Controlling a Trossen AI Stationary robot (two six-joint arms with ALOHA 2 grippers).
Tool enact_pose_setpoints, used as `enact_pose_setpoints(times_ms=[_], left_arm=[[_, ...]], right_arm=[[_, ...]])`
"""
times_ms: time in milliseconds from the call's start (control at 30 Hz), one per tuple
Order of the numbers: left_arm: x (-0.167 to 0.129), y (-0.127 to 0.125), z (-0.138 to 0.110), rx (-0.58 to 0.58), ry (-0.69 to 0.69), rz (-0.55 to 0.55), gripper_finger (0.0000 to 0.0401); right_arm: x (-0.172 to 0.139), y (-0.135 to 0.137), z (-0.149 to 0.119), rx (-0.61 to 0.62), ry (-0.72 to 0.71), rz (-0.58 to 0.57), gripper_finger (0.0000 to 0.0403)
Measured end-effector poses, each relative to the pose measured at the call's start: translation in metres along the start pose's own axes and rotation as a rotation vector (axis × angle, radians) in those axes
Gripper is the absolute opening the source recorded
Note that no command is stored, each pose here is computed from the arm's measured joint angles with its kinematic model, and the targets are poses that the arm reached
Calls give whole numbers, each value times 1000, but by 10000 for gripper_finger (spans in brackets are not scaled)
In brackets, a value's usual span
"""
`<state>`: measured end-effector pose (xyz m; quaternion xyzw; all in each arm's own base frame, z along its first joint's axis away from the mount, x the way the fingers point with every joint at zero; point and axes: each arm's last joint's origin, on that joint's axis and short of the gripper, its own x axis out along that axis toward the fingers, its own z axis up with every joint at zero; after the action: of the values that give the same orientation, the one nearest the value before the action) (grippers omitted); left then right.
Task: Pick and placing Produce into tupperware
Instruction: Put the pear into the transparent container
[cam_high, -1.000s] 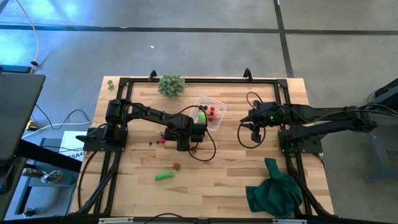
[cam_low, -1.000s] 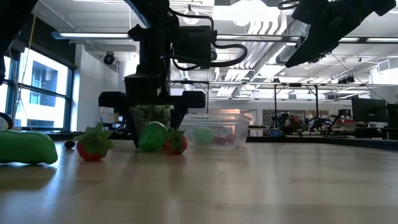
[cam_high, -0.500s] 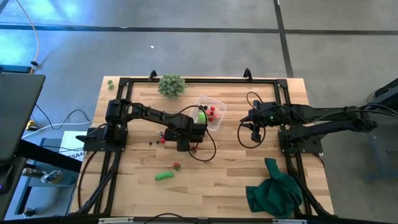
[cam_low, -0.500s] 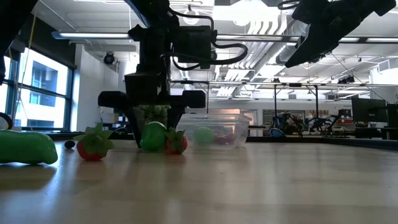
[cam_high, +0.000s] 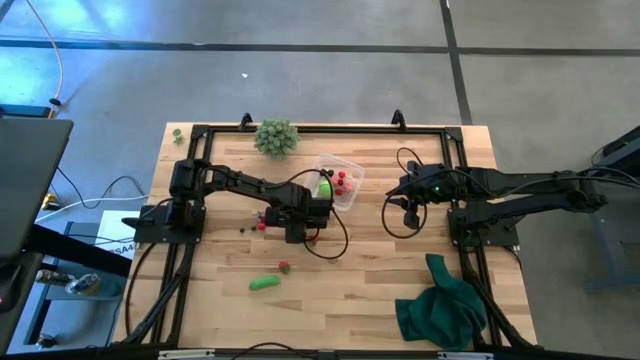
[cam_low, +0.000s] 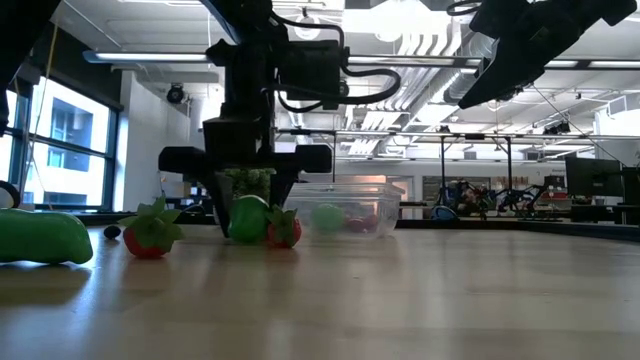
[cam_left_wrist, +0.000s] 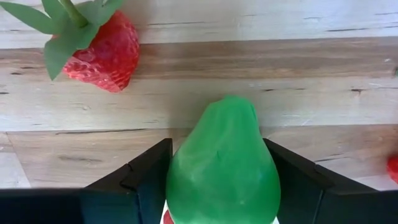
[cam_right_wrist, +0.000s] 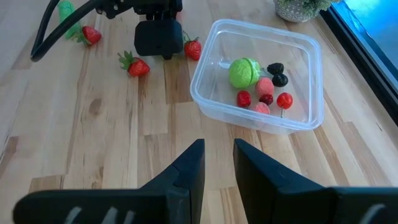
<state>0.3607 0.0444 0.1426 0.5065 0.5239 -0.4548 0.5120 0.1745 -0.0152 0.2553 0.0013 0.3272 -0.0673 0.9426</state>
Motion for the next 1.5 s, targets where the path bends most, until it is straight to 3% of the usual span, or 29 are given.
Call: enact_pose_setpoints(times_ms=[433, 700, 1067, 1233, 1367, 1500], left_arm=[[-6, 7, -4, -188, 107, 46, 210], [-31, 19, -2, -337, -26, 52, 207], [-109, 41, -5, -442, -155, 196, 205], [-158, 51, -12, -449, -158, 339, 206], [-199, 54, -31, -493, -169, 476, 205], [-231, 49, -64, -619, -176, 596, 206]], right_arm=[[0, 0, 0, 0, 0, 6, 75], [0, 0, 0, 0, 0, 4, 75], [0, 0, 0, 0, -1, 3, 75], [0, 0, 0, 0, 0, 3, 75], [0, 0, 0, 0, 0, 3, 75], [0, 0, 0, 1, -1, 2, 75]])
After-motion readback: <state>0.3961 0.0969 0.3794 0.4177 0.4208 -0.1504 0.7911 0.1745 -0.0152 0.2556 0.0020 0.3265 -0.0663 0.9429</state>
